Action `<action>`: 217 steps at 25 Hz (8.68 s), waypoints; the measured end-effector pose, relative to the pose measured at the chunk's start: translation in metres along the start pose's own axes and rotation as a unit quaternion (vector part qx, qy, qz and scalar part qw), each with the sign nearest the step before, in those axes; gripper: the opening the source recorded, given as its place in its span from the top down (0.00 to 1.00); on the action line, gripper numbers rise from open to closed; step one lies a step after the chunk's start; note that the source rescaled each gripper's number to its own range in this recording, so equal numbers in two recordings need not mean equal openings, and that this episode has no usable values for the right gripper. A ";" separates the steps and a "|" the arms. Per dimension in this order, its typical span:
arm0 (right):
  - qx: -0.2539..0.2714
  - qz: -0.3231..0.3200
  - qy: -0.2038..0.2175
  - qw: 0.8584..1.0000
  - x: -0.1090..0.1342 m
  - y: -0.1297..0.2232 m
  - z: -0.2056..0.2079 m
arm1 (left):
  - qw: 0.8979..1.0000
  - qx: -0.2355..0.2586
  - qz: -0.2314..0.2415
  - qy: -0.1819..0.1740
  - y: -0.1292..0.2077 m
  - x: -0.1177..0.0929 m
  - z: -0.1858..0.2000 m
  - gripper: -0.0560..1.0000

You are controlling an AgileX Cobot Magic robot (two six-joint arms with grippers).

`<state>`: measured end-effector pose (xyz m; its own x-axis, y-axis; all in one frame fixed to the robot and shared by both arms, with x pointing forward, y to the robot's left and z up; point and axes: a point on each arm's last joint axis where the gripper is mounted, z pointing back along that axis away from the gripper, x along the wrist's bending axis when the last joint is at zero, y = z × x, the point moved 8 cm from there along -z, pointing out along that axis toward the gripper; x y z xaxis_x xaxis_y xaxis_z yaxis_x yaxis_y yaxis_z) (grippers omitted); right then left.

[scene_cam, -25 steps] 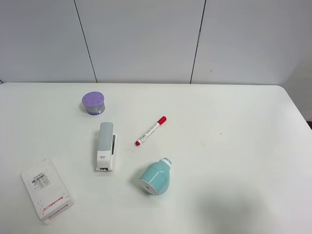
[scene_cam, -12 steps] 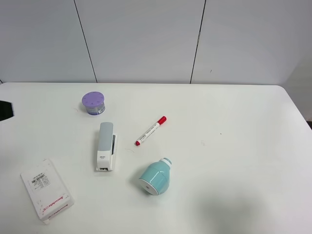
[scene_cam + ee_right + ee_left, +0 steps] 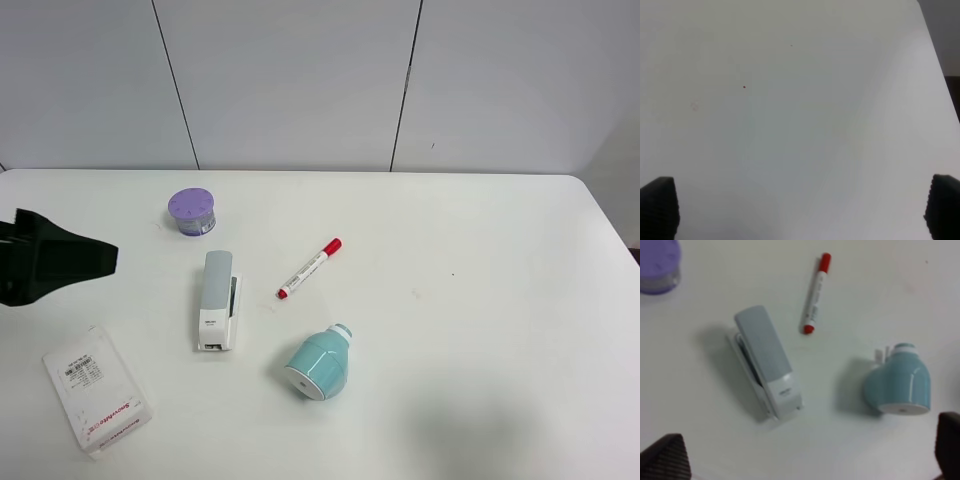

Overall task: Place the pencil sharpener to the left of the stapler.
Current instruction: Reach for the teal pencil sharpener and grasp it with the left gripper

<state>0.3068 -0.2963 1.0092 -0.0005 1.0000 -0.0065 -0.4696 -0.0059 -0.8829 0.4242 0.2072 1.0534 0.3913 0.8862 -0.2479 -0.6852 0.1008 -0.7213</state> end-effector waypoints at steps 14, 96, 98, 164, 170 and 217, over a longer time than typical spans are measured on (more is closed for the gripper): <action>0.000 0.000 0.000 1.000 0.000 0.000 0.000 | 0.987 0.096 -0.101 0.075 0.022 -0.069 -0.096 0.00; 0.000 0.000 0.000 1.000 0.000 0.000 0.000 | 0.930 0.302 -0.196 0.080 0.134 -0.148 -0.292 0.00; 0.000 0.000 0.000 1.000 0.000 0.000 0.000 | 0.929 0.303 -0.196 0.079 0.134 -0.148 -0.293 0.00; 0.000 0.000 0.000 1.000 0.000 0.000 0.000 | 0.922 0.318 -0.209 0.065 0.131 -0.132 -0.293 0.16; 0.000 0.000 0.000 1.000 0.000 0.000 0.000 | 0.919 0.325 -0.213 0.063 0.133 -0.131 -0.291 0.16; 0.000 0.000 0.000 1.000 0.000 0.000 0.000 | 0.918 0.342 -0.190 0.065 0.138 -0.133 -0.287 0.93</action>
<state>0.3068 -0.2963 1.0092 -0.0005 1.0000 -0.0065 -0.4696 -0.0059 -0.8829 0.4542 -0.0265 0.8010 0.7217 0.6712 -0.1689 -0.6918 0.6915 -0.2081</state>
